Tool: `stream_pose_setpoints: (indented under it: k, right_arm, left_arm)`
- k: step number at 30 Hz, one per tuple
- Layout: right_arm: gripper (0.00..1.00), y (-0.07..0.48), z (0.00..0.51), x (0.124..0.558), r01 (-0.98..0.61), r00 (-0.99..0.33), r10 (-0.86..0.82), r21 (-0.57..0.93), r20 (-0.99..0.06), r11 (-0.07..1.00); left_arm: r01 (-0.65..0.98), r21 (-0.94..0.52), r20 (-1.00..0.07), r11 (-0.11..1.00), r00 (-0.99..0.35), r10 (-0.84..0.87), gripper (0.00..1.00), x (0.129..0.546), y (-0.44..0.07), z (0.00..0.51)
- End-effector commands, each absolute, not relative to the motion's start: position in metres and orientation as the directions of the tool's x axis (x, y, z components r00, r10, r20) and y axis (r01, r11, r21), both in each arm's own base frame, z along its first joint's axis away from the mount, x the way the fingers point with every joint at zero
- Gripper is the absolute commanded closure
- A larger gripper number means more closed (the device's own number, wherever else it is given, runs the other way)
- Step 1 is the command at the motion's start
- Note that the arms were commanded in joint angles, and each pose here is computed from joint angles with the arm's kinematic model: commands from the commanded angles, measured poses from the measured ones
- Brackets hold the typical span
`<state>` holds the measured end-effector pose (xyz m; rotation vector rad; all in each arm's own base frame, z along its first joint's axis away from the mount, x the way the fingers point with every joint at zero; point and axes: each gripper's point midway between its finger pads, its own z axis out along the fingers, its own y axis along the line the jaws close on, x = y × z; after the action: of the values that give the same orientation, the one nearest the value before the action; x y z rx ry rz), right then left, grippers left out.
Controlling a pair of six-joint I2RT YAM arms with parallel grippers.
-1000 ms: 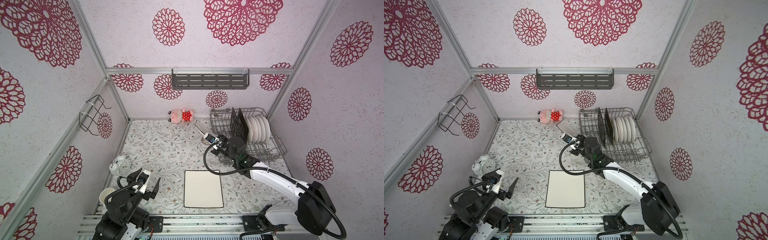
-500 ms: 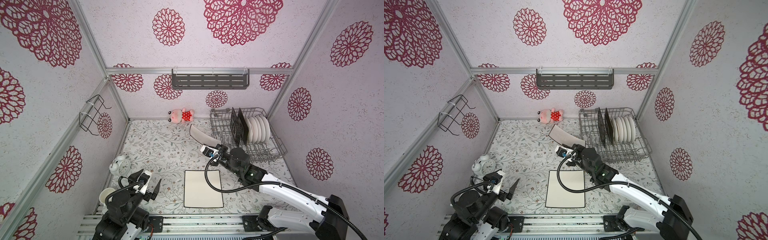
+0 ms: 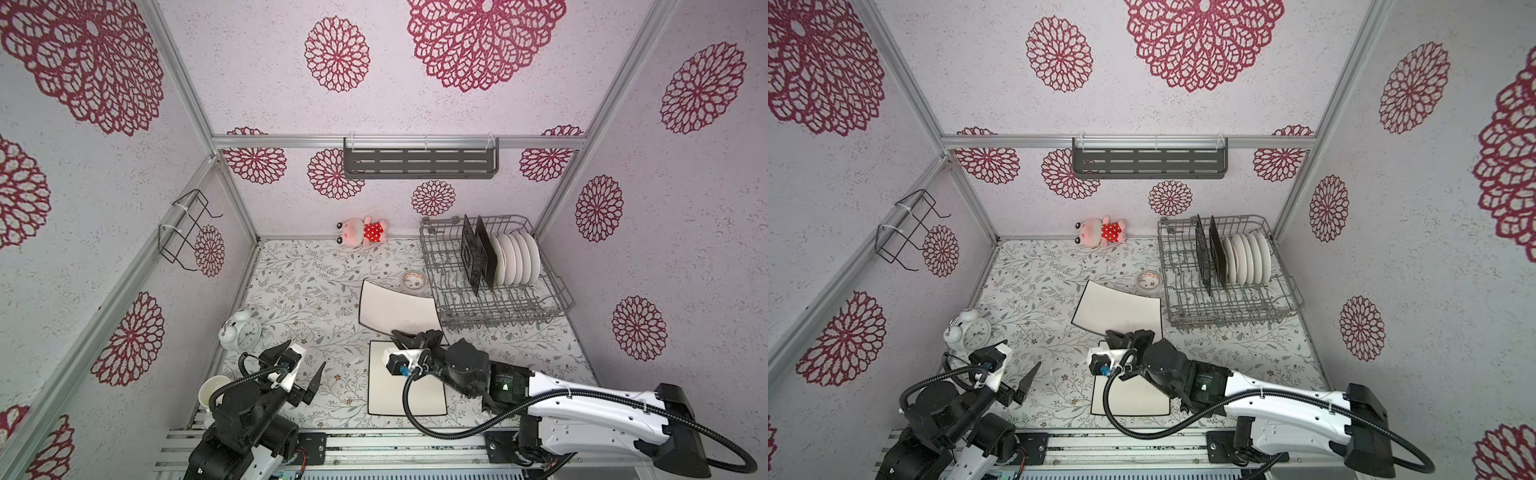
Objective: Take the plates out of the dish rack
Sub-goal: 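Swing the held plate toward the robot over the plate on the table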
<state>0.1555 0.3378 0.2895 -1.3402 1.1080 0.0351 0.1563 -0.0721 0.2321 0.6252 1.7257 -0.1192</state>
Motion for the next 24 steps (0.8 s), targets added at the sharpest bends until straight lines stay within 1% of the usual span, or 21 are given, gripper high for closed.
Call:
stream_pose_setpoints:
  k: [1,11,21,24]
  right_arm:
    - [1.00,0.316,0.373,0.151,-0.429,0.591,-0.451,-0.734,-0.669,0.526]
    - [1.00,0.317,0.340,0.116,-0.384,0.592,-0.521,-0.783,-0.615,0.489]
    - [1.00,0.312,0.290,0.101,-0.290,0.534,-0.658,-0.846,-0.531,0.447]
    - [1.00,0.313,0.268,0.099,-0.272,0.517,-0.697,-0.868,-0.497,0.416]
  left_arm:
    - [0.499,0.260,-0.936,0.827,-0.080,0.342,0.03,0.148,-0.077,0.241]
    - [0.500,0.252,-0.938,0.828,-0.085,0.337,0.03,0.145,-0.076,0.243]
    - [0.500,0.252,-0.937,0.829,-0.088,0.337,0.03,0.145,-0.075,0.243]
    - [0.501,0.251,-0.937,0.828,-0.090,0.338,0.02,0.145,-0.075,0.242]
